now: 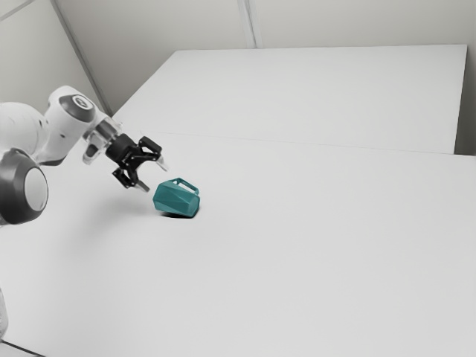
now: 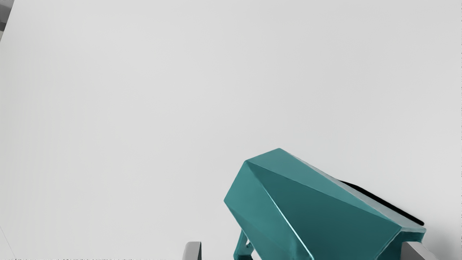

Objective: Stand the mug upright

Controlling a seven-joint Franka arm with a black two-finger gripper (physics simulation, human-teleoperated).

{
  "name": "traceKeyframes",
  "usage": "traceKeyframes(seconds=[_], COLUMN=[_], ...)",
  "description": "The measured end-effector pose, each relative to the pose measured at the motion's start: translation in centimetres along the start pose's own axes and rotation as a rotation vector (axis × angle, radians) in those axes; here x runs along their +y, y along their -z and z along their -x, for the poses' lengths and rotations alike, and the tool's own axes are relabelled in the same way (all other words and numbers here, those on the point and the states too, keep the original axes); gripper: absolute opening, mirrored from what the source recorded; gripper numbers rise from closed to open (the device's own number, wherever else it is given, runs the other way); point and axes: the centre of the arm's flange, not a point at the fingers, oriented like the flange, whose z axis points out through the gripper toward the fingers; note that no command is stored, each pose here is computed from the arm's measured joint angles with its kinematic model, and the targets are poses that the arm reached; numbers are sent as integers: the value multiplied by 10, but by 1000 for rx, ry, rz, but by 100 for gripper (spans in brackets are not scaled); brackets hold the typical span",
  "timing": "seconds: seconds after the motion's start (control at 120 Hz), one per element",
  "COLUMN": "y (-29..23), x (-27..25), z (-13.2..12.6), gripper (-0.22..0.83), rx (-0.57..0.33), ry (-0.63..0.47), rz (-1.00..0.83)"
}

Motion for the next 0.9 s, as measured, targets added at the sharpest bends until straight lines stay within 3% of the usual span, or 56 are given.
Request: traceKeyframes(seconds=[0.292,0.692,0.742,0.9], y=[-21,-44,-45,-45], x=[13,5,6,7], z=[22,25,26,27], gripper=[62,61,54,16], rx=[37,69,69,64], ry=[14,10,11,10], rz=[-29,-64,-62,-50])
